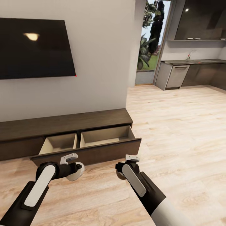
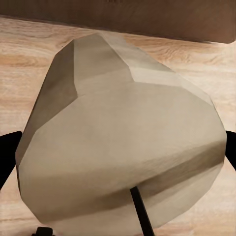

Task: Place each of the two pumpkins and all three candles from the living room inside a cabinet in the living room (use any cabinet), then make sure every cabinet is closed, and position the cauldron so it is next to a table in the living room.

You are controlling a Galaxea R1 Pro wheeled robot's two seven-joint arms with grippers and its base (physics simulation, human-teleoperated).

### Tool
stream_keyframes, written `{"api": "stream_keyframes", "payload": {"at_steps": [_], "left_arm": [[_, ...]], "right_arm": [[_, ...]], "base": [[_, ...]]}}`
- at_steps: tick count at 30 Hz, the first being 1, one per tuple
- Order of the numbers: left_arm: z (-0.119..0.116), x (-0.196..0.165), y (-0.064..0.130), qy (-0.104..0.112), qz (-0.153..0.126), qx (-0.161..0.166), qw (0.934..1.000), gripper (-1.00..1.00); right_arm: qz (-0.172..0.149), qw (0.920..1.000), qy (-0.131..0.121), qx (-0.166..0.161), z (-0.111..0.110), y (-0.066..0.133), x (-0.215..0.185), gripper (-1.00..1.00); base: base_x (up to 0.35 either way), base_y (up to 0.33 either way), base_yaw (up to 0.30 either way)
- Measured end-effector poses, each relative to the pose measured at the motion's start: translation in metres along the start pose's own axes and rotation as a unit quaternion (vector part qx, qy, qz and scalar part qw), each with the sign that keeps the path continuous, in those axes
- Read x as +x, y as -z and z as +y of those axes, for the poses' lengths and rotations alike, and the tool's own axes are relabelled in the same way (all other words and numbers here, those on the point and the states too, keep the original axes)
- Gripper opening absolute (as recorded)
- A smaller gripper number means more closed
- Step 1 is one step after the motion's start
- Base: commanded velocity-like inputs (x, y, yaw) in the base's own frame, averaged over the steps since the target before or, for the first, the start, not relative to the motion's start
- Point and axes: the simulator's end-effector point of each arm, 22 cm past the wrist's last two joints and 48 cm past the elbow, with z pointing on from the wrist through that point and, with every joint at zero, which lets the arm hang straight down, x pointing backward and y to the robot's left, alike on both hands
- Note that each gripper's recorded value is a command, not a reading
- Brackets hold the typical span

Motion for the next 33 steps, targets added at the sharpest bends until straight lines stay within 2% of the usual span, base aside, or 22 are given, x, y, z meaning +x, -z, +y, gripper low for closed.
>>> {"api": "stream_keyframes", "payload": {"at_steps": [11,16,22,33], "left_arm": [[0.0017,-0.0004,0.0006,0.0,0.0,-0.001,1.0,-1.0],[0.0007,0.0,0.0005,0.0,0.0,0.0,1.0,-1.0],[-0.0016,0.0013,0.0001,-0.001,0.001,0.002,1.0,-1.0],[-0.0009,0.001,0.0001,-0.002,0.001,0.0,1.0,-1.0]], "right_arm": [[-0.003,1.0,0.0,-0.001,0.0013,0.0016,-0.0017,-1.0],[-0.012,0.9999,-0.011,-0.002,0.0017,0.0023,-0.0061,-1.0],[-0.013,0.9998,-0.013,-0.002,0.0016,0.0019,-0.0061,-1.0],[-0.015,0.9998,-0.014,-0.004,0.0033,0.0031,-0.0073,-1.0]], "base": [[0.313,0.0,0.0],[0.334,0.0,0.0],[0.334,0.0,0.012],[0.334,-0.063,0.226]]}}
